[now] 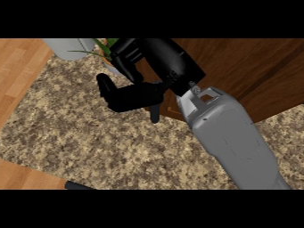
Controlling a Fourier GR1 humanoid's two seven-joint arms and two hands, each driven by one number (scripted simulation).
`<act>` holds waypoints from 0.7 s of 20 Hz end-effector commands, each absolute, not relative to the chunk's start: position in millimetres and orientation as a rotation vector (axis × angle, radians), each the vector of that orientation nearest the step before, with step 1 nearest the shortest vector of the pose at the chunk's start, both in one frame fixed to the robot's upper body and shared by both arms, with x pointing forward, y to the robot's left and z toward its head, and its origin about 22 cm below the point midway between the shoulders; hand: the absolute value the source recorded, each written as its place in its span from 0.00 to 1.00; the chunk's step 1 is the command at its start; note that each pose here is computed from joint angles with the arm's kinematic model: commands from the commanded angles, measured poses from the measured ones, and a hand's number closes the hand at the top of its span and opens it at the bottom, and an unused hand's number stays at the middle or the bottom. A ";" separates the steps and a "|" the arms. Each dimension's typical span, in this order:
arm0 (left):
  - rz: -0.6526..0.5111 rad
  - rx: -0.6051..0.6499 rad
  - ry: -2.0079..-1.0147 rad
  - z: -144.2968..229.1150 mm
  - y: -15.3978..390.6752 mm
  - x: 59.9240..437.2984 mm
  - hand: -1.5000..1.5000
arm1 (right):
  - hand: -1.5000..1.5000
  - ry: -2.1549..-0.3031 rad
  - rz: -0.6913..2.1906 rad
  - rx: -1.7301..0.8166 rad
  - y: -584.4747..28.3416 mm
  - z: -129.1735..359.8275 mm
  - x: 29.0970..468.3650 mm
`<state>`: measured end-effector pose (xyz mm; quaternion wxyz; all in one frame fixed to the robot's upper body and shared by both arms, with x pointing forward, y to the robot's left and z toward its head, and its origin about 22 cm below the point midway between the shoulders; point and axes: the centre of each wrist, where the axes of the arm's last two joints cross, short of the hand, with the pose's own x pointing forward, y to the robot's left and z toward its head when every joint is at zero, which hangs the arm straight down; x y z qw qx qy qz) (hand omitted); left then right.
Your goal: Pick up the wine, place it into the cabinet and close the cabinet
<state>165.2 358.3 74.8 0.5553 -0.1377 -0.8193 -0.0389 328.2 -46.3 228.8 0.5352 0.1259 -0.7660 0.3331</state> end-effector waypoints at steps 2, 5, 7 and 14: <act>-0.107 -0.330 -1.948 76.3 356.9 170.6 1.00 | 1.00 -1.782 0.660 0.318 -44.6 239.2 364.3; -0.096 -0.321 -1.948 79.2 360.3 172.1 1.00 | 1.00 -1.750 0.596 0.328 -51.0 237.0 374.1; -0.080 -0.319 -1.946 76.5 359.1 172.1 1.00 | 1.00 -1.707 0.541 0.345 -54.0 228.7 378.8; -0.054 -0.296 -1.936 68.9 361.0 169.2 1.00 | 1.00 -1.641 0.530 0.246 -79.7 211.9 395.0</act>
